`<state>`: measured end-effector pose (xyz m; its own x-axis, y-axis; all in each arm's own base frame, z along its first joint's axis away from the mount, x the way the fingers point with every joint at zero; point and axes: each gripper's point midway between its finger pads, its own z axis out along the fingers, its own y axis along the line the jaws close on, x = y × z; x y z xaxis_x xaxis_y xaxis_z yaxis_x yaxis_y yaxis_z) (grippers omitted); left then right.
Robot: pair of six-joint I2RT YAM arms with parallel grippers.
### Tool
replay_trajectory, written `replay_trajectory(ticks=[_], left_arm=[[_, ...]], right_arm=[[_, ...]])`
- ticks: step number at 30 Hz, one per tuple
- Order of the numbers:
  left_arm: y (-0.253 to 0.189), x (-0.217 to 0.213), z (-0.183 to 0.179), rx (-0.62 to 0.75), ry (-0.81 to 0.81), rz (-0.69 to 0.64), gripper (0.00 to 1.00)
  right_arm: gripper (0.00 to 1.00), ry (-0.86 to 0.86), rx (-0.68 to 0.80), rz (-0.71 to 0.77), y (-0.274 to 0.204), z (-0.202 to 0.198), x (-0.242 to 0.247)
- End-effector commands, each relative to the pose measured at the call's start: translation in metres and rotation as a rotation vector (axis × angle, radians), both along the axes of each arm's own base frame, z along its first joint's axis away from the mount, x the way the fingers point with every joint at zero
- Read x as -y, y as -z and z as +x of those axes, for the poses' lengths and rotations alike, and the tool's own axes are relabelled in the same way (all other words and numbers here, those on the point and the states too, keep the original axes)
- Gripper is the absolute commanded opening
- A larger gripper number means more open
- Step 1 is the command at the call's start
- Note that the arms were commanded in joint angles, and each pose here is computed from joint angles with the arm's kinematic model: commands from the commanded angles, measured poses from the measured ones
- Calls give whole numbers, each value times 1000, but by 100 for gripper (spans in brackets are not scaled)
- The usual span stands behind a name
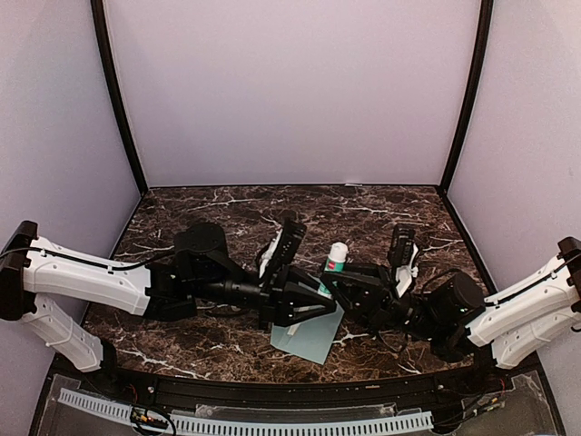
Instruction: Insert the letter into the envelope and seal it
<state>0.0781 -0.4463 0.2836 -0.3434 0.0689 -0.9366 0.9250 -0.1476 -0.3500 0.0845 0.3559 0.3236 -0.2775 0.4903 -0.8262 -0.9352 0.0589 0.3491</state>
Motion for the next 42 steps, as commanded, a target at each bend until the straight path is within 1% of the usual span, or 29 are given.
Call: replay_trajectory(ticks=[1, 3, 6, 7, 10, 11, 14, 16, 19, 20, 23, 26, 29, 31, 32, 33, 34, 36, 38, 42], left_arm=[[-18, 3, -3, 25, 8, -46, 18], [-18, 3, -3, 26, 5, -46, 17], [-17, 3, 0, 36, -19, -35, 11], [-16, 3, 3, 42, -40, -33, 9], [-9, 3, 11, 52, -94, 0, 7], [-5, 3, 18, 63, -138, 21, 6], [3, 4, 35, 85, -255, 67, 6], [12, 3, 55, 104, -380, 110, 6], [17, 3, 73, 122, -503, 148, 6], [20, 2, 84, 129, -572, 167, 6], [22, 1, 95, 138, -656, 183, 5], [23, -2, 100, 141, -696, 182, 4], [22, -2, 93, 146, -663, 172, 4], [22, -2, 88, 154, -632, 167, 4], [21, -2, 85, 154, -621, 162, 4], [20, -2, 80, 156, -593, 158, 4], [20, -2, 78, 157, -580, 156, 4], [20, -2, 71, 156, -541, 152, 4], [20, -2, 68, 152, -523, 150, 4], [15, -1, 58, 142, -470, 130, 3]], right_arm=[[0, 25, 5, 24, -2, 1, 6], [0, 37, -1, 16, 2, 4, 6], [0, 66, -21, -11, 10, 9, 6], [0, 80, -28, -21, 13, 11, 6], [0, 144, -49, -64, 21, 22, 6], [0, 172, -58, -87, 25, 26, 5], [0, 297, -109, -186, 40, 43, 0], [0, 425, -158, -269, 51, 60, -3], [0, 602, -206, -340, 63, 77, -2], [0, 662, -219, -361, 65, 82, -1], [0, 785, -241, -410, 74, 92, -1], [0, 801, -242, -420, 78, 93, -5], [1, 783, -237, -402, 75, 91, -3], [26, 741, -212, -382, 69, 86, -3], [36, 716, -194, -372, 64, 83, -3], [51, 688, -176, -364, 60, 79, -2], [58, 661, -159, -358, 55, 76, -3], [68, 594, -107, -353, 44, 66, -5], [74, 541, -67, -349, 36, 58, -4], [77, 470, -36, -311, 25, 49, 14]])
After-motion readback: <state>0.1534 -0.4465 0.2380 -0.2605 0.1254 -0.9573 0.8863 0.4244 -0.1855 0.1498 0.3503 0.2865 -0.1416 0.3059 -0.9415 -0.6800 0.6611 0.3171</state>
